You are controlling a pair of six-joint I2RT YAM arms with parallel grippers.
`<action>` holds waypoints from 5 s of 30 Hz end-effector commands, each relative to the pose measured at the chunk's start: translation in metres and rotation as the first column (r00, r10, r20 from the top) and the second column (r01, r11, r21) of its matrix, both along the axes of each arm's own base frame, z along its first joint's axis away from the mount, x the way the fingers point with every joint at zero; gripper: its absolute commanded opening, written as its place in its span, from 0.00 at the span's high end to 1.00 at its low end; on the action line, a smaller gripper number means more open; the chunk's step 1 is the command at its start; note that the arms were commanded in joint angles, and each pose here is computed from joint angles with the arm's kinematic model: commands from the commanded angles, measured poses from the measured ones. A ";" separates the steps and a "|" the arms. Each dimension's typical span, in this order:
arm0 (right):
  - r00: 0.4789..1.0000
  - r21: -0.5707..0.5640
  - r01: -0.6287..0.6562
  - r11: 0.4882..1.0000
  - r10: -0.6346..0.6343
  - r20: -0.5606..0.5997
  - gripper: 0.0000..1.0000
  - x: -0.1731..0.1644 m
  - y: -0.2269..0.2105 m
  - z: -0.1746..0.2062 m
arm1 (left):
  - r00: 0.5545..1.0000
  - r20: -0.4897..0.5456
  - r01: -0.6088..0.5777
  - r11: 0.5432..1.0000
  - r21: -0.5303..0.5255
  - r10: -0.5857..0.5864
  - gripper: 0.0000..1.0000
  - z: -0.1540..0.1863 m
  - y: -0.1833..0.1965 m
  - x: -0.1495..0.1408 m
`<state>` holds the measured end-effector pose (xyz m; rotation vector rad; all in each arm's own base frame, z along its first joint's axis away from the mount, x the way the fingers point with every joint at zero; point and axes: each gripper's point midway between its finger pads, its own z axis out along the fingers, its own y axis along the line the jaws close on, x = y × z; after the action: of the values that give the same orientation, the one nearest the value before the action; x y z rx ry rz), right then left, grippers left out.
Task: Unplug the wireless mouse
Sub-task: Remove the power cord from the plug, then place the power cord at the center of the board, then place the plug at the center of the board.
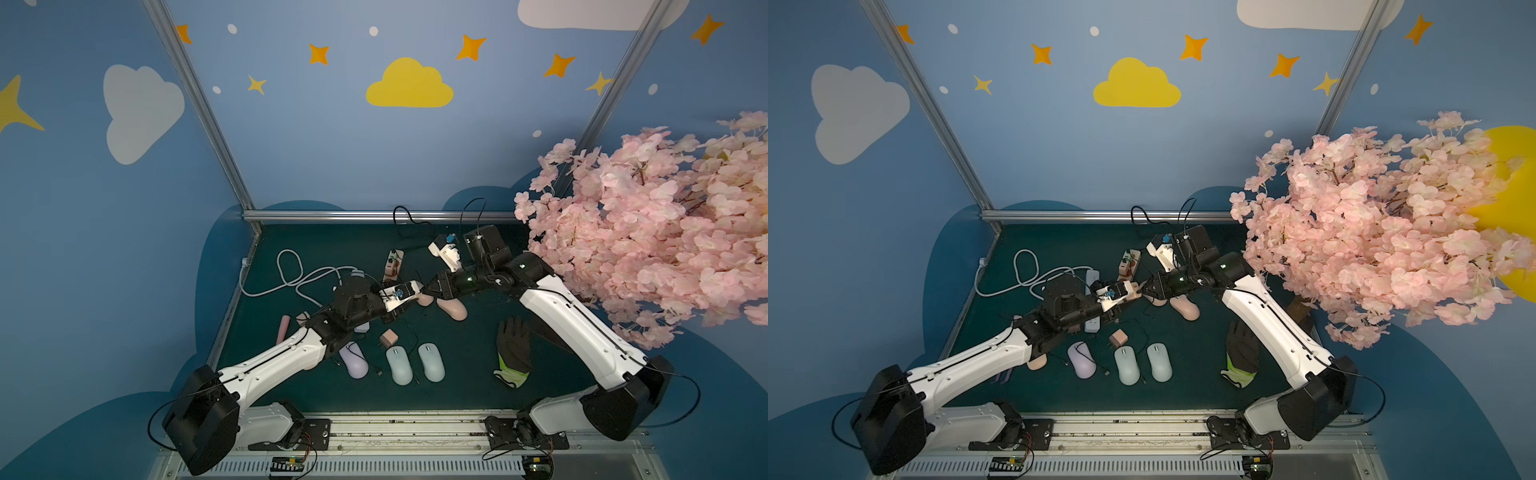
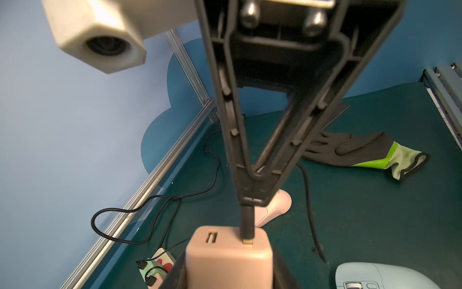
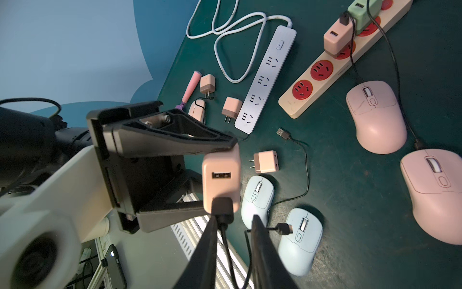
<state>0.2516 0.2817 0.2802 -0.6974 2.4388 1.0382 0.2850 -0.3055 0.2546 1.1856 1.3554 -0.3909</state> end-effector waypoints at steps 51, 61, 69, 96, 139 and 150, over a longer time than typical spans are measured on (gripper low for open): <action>0.997 0.074 -0.031 0.997 0.025 0.076 1.00 -0.013 -0.026 0.037 | 0.999 -0.021 0.034 0.993 0.115 -0.031 0.97 -0.034 0.017 -0.019; 0.996 -0.078 0.076 0.994 -0.071 0.062 1.00 -0.005 -0.041 0.015 | 0.993 -0.070 -0.100 0.995 -0.005 0.099 0.97 -0.017 0.030 -0.004; 0.982 -0.346 0.152 0.926 -0.181 -0.052 1.00 -0.029 -0.070 -0.034 | 0.933 -0.254 -0.305 0.935 -0.181 0.255 0.97 -0.008 0.052 0.007; 0.868 -0.653 -0.071 0.754 -0.276 -0.413 1.00 -0.062 -0.072 -0.202 | 0.774 -0.557 -0.461 0.870 -0.172 0.300 0.96 -0.040 0.061 0.030; 0.846 -0.390 0.414 0.823 -0.506 -0.169 0.64 -0.028 -0.113 -0.143 | 0.555 -0.762 -0.343 0.926 0.155 0.333 0.96 -0.120 -0.032 -0.041; 0.748 -0.297 0.591 0.750 -0.647 -0.147 0.64 -0.023 -0.153 -0.132 | 0.414 -0.806 -0.298 0.899 0.320 0.424 0.91 -0.171 -0.068 -0.018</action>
<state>0.2295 0.1343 0.1477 0.1850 2.7541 0.5854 0.2607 -0.3753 0.0858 0.7368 2.4679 -0.6528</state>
